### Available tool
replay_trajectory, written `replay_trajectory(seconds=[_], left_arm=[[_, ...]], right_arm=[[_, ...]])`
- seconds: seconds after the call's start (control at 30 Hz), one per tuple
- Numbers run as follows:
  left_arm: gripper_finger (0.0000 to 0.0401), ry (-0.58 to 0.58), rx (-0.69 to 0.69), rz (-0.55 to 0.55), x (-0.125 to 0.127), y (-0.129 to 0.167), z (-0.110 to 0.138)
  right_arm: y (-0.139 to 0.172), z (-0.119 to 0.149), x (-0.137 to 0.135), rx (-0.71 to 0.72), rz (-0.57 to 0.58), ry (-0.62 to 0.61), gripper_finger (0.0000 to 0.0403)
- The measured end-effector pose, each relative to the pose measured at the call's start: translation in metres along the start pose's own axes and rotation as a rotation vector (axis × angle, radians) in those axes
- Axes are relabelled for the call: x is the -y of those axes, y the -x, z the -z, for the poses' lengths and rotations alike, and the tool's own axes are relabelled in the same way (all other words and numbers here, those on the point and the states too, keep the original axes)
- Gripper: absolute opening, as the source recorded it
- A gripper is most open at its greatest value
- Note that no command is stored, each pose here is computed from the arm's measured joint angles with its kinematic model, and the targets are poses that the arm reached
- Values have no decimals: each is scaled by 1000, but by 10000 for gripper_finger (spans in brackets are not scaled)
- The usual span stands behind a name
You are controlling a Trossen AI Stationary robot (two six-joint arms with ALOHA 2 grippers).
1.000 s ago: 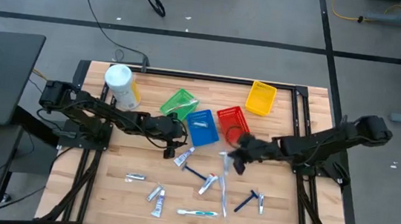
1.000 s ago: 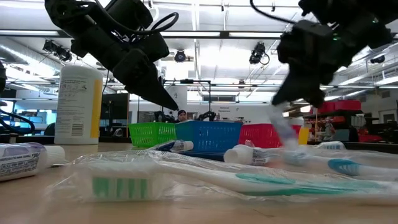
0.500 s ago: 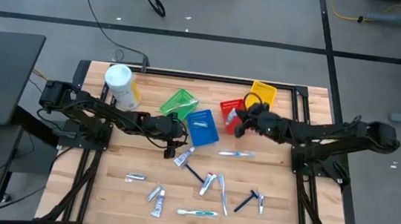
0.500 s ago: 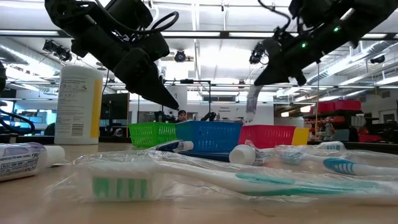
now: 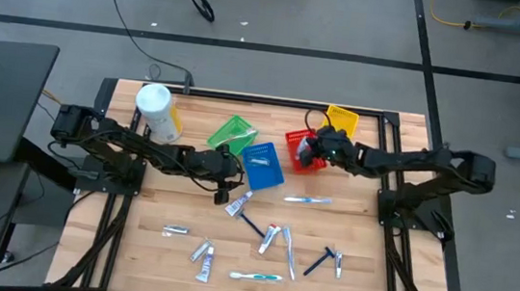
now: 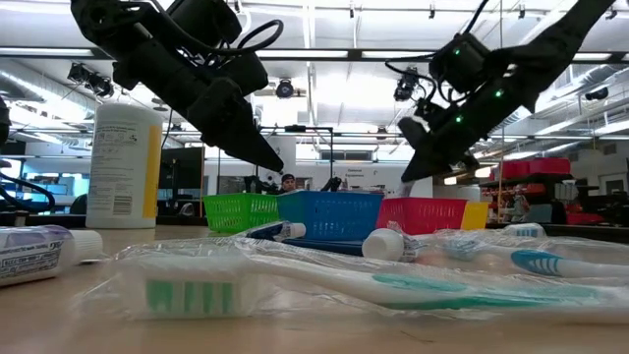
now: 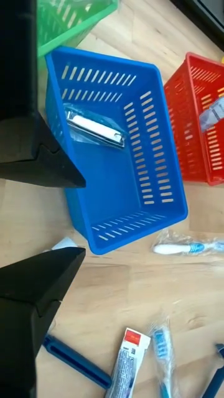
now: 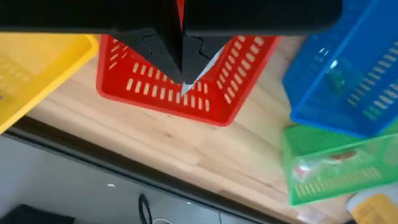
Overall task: Pick & Place Travel size toiletries
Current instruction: Put the middle right toothpaste into the red bin, then put the right black razor into the yellow bin
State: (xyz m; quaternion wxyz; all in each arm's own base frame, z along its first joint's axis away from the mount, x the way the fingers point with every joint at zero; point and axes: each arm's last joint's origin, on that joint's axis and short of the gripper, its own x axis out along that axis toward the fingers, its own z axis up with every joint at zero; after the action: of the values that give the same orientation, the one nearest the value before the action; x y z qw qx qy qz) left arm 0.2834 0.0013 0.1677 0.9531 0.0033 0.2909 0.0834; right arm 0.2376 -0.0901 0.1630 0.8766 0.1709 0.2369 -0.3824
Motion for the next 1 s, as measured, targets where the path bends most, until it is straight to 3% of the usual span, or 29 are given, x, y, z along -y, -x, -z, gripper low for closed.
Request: replay_trajectory(seconds=[0.23, 0.43, 0.6, 0.8, 1.0], left_arm=[[176, 2, 0, 0, 0, 0, 0], [176, 9, 0, 0, 0, 0, 0], [176, 13, -1, 0, 0, 0, 0], [176, 16, -1, 0, 0, 0, 0], [176, 7, 7, -3, -1, 0, -1]], right_arm=[[-9, 4, 4, -76, -95, 47, 41], [-11, 0, 10, -34, -40, 55, 106], [0, -9, 8, -9, -114, 31, 140], [27, -8, -10, -80, -384, 130, 146], [66, 9, -45, -259, -910, 242, 146]])
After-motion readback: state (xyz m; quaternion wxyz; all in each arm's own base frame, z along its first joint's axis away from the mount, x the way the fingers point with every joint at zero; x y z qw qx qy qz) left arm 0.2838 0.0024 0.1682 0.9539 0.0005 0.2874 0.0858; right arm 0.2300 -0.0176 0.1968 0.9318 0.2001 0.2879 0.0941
